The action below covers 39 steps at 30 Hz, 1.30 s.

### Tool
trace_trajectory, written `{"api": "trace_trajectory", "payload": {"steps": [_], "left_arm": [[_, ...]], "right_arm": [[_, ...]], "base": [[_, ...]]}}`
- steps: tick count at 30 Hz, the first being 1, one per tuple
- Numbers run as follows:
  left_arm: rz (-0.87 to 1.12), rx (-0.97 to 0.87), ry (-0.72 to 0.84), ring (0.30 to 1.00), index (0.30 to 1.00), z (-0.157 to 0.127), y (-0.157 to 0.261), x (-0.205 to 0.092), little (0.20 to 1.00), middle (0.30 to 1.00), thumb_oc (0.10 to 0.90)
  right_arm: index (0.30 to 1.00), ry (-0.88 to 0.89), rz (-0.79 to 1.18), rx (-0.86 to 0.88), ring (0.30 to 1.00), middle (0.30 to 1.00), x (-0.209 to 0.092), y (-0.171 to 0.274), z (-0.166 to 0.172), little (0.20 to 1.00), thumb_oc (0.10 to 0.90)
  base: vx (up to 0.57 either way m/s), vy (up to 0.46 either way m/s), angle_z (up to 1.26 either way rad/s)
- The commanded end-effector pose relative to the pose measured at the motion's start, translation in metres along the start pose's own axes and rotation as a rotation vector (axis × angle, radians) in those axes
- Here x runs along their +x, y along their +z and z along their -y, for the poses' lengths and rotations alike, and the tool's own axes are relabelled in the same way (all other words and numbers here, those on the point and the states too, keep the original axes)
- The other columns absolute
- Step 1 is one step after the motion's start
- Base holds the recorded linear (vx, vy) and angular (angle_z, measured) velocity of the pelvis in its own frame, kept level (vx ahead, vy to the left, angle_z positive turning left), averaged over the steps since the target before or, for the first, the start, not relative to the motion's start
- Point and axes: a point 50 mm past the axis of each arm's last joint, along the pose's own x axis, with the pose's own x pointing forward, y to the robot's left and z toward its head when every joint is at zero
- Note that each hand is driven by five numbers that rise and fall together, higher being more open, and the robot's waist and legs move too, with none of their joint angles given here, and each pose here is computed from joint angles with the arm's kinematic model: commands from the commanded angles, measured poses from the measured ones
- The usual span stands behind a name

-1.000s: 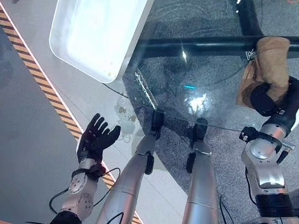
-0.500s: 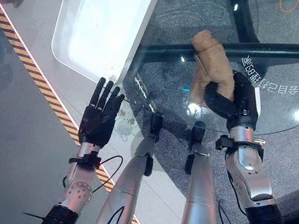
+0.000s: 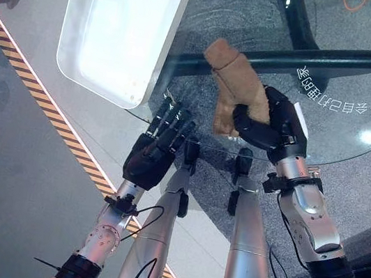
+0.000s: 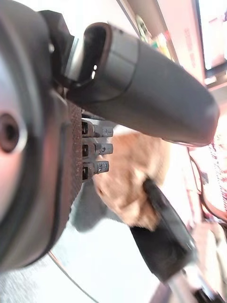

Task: Wipe the table with a cloth and put it in the basket.

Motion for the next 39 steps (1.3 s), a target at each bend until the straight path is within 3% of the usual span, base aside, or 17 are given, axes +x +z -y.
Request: {"api": "trace_trajectory", "payload": {"steps": [1,9,21,28,39], "left_arm": [[0.022,0.033,-0.194,0.900,0.900,0.028,0.010,0.007,0.900,0.900,0.800],[0.012,0.053,-0.182,0.900,0.900,0.033,0.013,0.021,0.900,0.900,0.800],[-0.002,0.105,-0.166,0.900,0.900,0.037,0.019,0.032,0.900,0.900,0.800],[-0.027,0.091,-0.100,0.900,0.900,0.029,0.012,0.029,0.900,0.900,0.800],[0.006,0.069,-0.050,0.900,0.900,0.024,0.012,0.023,0.900,0.900,0.800]], "right_arm": [[0.300,0.267,0.356,0.052,0.300,0.300,0.004,0.072,-0.040,0.200,0.100],[0.300,0.512,0.261,-0.015,0.300,0.300,0.005,0.062,-0.072,0.200,0.100],[0.300,0.619,0.094,-0.235,0.300,0.300,0.009,0.040,-0.074,0.200,0.100],[0.300,0.546,0.310,-0.003,0.300,0.300,0.008,0.063,-0.073,0.200,0.100],[0.300,0.338,0.593,0.090,0.300,0.300,-0.004,0.096,-0.056,0.200,0.100]], "base": [[0.00,0.000,0.00],[-0.01,-0.035,0.01],[-0.01,-0.039,0.04],[0.00,0.000,0.00],[0.00,0.018,-0.02]]}}
